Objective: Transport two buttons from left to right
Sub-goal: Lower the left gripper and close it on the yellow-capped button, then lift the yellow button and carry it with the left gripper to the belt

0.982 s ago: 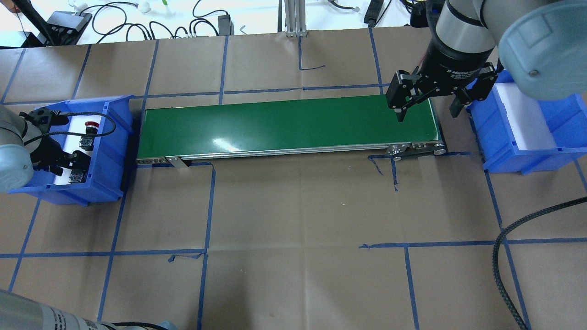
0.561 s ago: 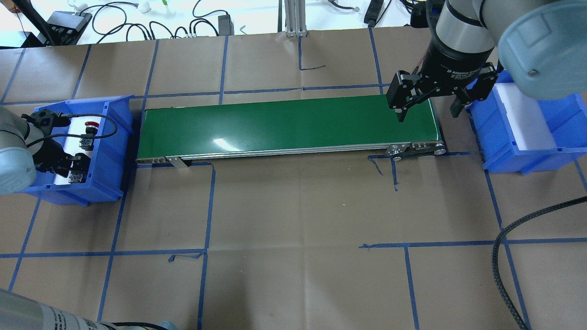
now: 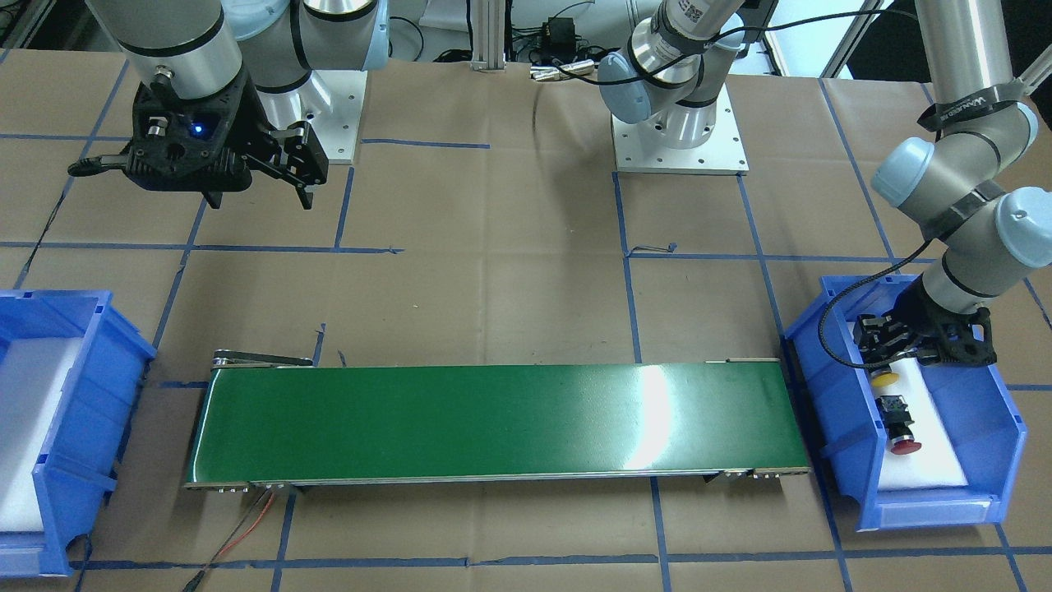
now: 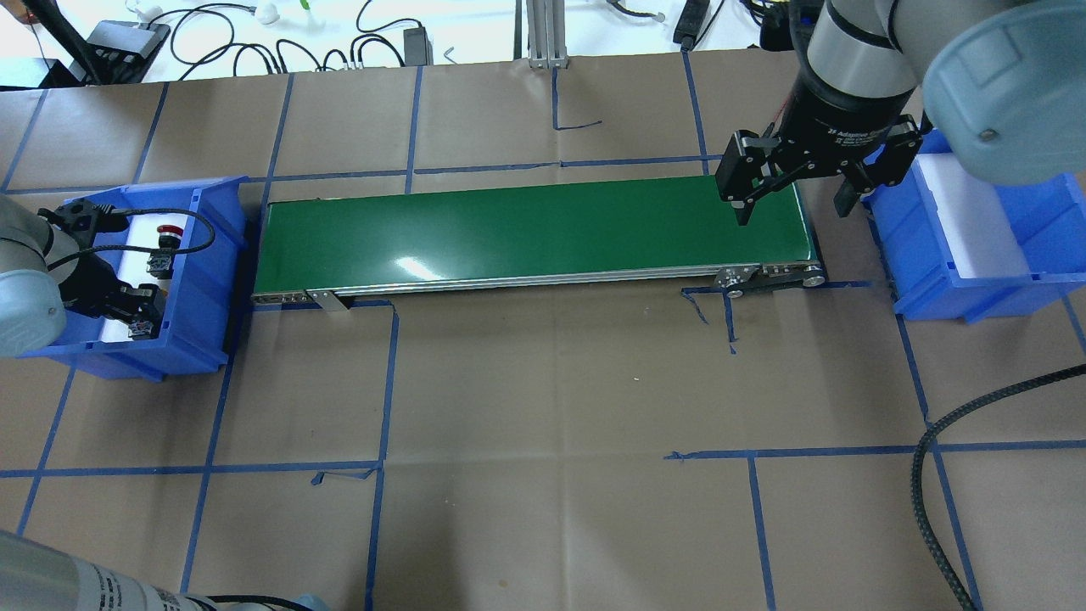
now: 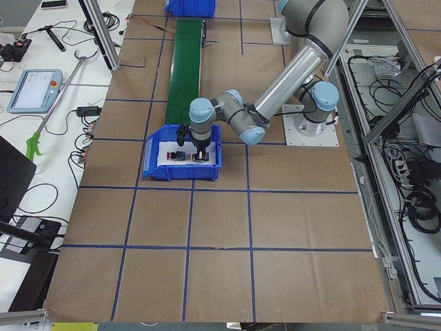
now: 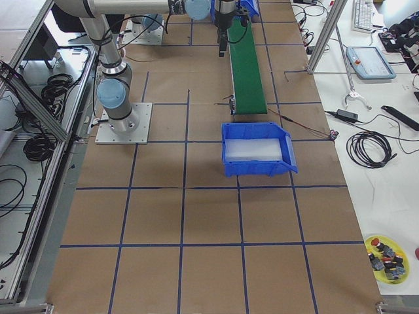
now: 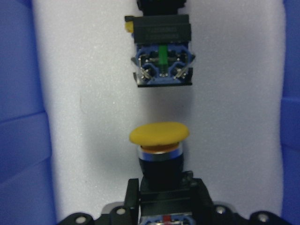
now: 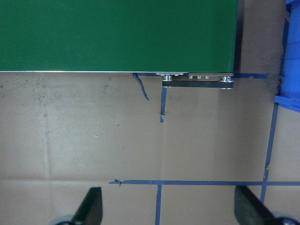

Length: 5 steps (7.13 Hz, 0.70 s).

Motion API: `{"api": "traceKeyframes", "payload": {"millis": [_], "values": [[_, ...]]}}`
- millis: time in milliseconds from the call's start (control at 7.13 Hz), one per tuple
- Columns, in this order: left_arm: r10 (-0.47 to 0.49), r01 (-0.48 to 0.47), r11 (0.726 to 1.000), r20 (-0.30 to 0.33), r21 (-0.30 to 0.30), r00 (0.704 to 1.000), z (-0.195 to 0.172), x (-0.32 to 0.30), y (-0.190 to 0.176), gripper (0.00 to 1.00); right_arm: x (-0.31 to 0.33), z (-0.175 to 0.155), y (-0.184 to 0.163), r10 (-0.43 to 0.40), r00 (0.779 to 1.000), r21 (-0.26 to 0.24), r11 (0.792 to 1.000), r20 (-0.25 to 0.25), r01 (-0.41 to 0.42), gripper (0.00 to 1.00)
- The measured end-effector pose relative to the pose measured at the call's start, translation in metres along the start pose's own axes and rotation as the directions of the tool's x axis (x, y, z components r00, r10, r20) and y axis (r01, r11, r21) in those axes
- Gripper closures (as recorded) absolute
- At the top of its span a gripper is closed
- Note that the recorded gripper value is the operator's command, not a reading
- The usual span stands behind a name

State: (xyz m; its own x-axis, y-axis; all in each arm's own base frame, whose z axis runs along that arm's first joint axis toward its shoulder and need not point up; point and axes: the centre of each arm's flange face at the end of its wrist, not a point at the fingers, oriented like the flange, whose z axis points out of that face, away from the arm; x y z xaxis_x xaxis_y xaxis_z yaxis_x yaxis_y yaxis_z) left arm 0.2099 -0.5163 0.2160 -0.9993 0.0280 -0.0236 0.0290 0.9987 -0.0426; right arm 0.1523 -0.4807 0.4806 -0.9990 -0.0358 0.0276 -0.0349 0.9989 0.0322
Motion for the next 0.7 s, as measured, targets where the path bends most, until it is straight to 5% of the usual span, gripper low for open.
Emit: {"api": "traceKeyframes", "payload": {"millis": [281, 701], "values": [[0.003, -0.003, 1.0, 0.022, 0.027, 1.0, -0.038, -0.001, -0.007, 1.0, 0.0, 0.0, 0.0, 0.0, 1.0, -0.001, 1.0, 0.003, 0.0, 0.0], [0.003, -0.003, 1.0, -0.008, -0.016, 1.0, -0.12, 0.002, -0.004, 1.0, 0.0, 0.0, -0.001, 0.0, 1.0, 0.001, 1.0, 0.002, 0.0, 0.0]]}}
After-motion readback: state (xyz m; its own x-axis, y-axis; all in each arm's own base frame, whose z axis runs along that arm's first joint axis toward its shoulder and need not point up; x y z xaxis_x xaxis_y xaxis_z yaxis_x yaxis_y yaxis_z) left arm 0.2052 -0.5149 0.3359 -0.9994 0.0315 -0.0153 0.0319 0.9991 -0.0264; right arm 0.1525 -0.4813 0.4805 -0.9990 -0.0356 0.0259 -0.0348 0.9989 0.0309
